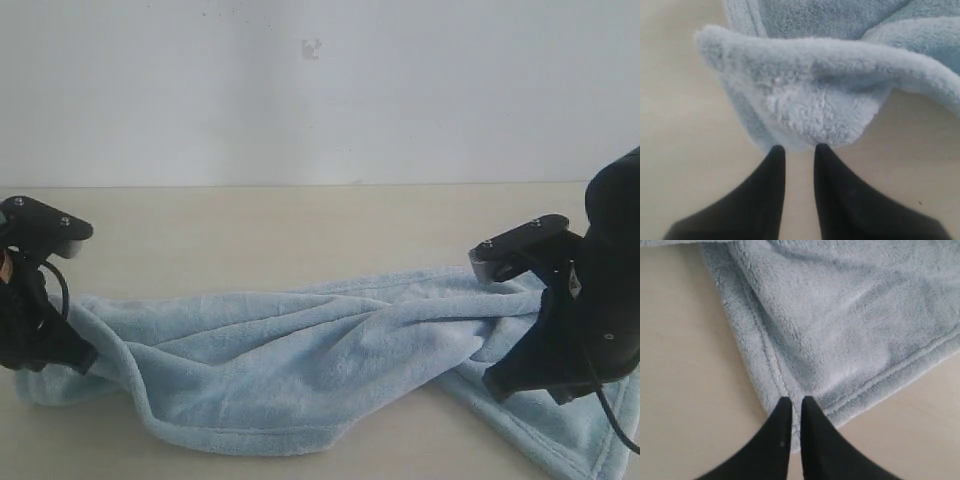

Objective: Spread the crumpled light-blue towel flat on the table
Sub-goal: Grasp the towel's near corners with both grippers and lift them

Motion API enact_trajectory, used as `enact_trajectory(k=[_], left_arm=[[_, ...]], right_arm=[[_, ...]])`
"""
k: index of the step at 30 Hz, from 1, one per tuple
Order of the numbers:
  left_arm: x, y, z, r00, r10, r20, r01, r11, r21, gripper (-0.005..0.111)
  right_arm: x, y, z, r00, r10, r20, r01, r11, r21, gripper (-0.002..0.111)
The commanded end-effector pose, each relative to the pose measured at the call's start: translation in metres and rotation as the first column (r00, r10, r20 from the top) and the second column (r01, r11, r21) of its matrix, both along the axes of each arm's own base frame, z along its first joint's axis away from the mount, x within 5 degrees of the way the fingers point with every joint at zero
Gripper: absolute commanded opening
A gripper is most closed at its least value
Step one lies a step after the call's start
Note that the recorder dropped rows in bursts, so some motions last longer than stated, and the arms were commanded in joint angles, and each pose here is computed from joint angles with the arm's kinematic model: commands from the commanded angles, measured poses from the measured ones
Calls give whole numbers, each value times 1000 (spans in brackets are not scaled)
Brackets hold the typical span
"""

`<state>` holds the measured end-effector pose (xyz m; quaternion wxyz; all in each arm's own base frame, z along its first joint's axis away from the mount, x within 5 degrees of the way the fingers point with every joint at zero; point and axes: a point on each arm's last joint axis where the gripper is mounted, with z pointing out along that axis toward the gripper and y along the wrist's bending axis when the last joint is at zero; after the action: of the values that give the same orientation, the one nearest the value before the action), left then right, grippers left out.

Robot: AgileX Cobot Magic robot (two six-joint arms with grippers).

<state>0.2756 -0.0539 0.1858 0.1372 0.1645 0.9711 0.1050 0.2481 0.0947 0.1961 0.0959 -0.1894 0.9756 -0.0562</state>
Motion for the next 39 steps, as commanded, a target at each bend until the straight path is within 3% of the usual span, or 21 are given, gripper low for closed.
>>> enact_trajectory(k=[1, 3, 5, 8, 11, 13, 16, 21, 26, 39], left_arm=[[8, 0, 16, 997, -33, 76, 33, 999, 6, 40], [18, 1, 18, 983, -44, 178, 47, 999, -14, 57], [26, 3, 7, 983, 9, 183, 3, 998, -65, 67], [30, 2, -13, 992, 1, 124, 5, 999, -44, 67], [36, 0, -20, 991, -11, 135, 19, 998, -59, 66], [36, -1, -20, 990, -12, 137, 20, 998, -60, 51], [34, 2, -7, 992, -16, 126, 19, 999, -27, 5], [24, 5, 49, 968, 33, 251, -17, 997, -69, 4], [-1, 13, 88, 933, 37, 358, -11, 997, -74, 4], [-15, 11, 70, 918, 1, 397, 46, 993, -109, 4]], right_arm=[[3, 5, -3, 1000, -5, 27, 4, 999, 52, 37], [5, 6, -8, 1000, -3, 14, 2, 999, 48, 45], [7, 7, -14, 1000, -2, -2, 2, 999, 42, 44], [7, 7, -22, 999, 2, -33, -1, 1000, 26, 44], [7, 6, -26, 999, 6, -42, -5, 1000, 20, 44], [6, 5, -33, 999, 36, 1, -36, 999, 24, 44], [3, 4, -33, 999, 31, -16, -31, 999, 15, 44], [-11, -3, -37, 989, -7, -149, 1, 999, -41, 44], [-14, -3, -45, 991, 9, -132, -13, 1000, -27, 44], [-21, -5, -60, 997, 44, -67, -43, 999, 15, 44]])
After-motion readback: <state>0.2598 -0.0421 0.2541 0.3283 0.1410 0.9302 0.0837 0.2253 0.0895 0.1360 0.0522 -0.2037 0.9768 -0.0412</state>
